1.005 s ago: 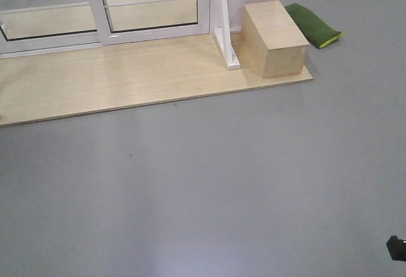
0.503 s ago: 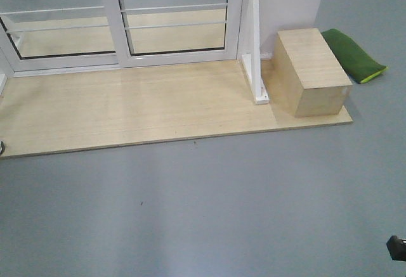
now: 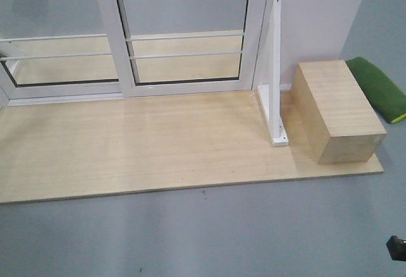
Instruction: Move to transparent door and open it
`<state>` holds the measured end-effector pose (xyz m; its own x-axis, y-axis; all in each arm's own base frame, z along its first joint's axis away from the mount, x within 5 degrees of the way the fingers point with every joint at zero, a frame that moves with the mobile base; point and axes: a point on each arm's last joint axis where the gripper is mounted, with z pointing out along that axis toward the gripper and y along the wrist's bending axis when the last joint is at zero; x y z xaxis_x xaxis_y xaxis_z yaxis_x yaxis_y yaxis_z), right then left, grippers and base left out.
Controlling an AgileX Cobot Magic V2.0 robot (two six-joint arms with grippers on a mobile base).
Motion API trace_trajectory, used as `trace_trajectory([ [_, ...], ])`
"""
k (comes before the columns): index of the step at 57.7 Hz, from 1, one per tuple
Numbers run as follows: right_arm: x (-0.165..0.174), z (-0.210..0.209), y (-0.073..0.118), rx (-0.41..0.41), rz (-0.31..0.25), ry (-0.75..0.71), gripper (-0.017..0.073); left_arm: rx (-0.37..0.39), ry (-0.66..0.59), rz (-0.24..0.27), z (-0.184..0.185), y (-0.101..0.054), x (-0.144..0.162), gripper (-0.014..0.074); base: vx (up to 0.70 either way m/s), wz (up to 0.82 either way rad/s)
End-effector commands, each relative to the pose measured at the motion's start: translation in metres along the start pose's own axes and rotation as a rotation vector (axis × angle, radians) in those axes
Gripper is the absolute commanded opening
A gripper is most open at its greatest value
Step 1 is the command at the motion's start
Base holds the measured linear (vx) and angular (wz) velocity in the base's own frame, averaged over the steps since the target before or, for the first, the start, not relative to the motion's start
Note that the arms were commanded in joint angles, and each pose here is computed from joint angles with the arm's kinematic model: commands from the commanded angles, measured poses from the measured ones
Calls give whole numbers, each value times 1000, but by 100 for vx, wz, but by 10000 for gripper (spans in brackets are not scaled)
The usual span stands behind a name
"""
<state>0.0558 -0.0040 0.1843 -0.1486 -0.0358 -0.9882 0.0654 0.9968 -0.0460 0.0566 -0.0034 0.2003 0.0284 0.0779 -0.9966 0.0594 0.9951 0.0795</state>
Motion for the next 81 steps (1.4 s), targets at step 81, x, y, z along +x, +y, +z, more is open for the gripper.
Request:
trace_trajectory([
  [81,-3,0,0,9,-5,-79,-8,6,-65,-12,0,-1,2,-6,42,5],
])
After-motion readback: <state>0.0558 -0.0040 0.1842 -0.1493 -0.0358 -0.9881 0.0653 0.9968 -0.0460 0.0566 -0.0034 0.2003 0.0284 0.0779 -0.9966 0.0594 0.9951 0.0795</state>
